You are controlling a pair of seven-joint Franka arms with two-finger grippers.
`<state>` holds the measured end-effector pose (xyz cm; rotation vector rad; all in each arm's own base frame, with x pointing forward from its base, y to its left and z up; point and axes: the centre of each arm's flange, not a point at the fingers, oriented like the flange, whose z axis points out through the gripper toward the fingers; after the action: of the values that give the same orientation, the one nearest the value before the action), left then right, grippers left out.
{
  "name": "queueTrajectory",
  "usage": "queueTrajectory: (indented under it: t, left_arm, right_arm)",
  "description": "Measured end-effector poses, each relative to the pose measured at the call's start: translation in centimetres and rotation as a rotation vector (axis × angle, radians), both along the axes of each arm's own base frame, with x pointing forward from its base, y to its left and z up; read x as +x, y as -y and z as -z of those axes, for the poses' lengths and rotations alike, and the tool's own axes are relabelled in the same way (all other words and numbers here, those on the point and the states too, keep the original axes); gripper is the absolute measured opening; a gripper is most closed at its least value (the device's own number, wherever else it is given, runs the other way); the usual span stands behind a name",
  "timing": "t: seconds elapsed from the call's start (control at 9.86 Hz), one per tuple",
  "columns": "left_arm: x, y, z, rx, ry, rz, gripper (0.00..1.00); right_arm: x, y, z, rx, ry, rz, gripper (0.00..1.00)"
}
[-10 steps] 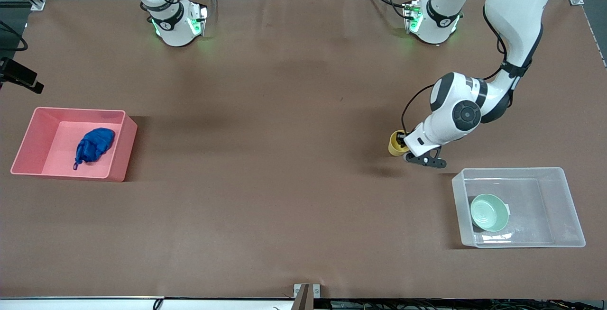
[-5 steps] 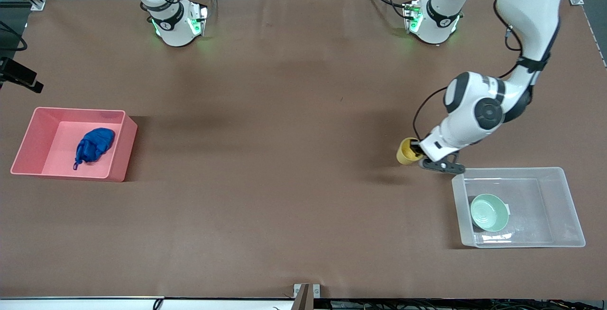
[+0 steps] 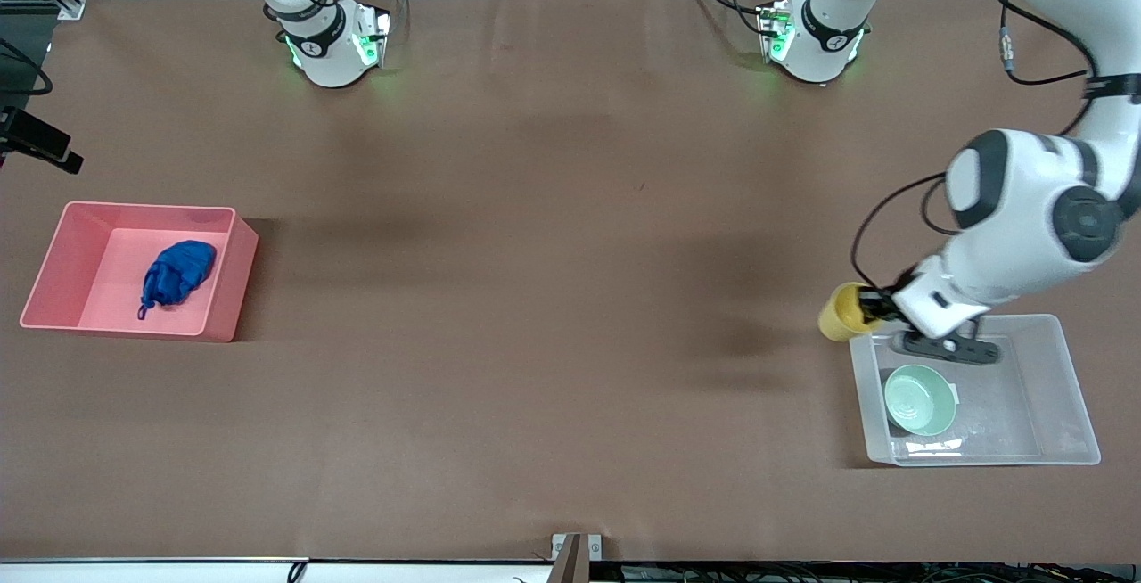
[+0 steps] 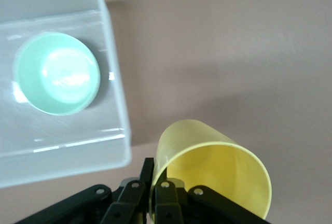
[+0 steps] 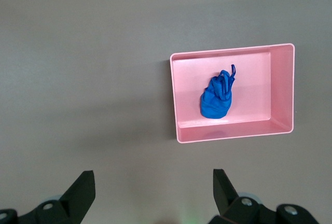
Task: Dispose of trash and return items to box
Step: 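Carry the yellow cup over the clear box with the left gripper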
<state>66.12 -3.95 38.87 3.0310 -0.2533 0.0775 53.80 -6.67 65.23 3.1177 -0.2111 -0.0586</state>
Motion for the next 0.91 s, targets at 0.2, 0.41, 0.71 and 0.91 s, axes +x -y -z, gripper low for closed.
queueTrajectory:
  t: [0.2, 0.41, 0.71, 0.91]
  left_arm:
    - [2.4, -6.2, 0.3, -0.016, 0.037, 0.020, 0.04]
    - [4.5, -11.2, 2.8, 0.012, 0.043, 0.054, 0.04]
    - [7.1, -15.4, 7.8, 0.052, 0.029, 0.029, 0.04]
    - [7.5, -16.5, 10.4, 0.045, 0.014, 0.014, 0.04]
  right_arm:
    - [0.0, 0.1, 0.0, 0.000, 0.000, 0.003, 1.00]
    - [0.0, 0.2, 0.0, 0.000, 0.000, 0.003, 1.00]
    - [0.0, 0.2, 0.0, 0.000, 0.000, 0.004, 1.00]
    - [0.0, 0.2, 0.0, 0.000, 0.000, 0.004, 1.00]
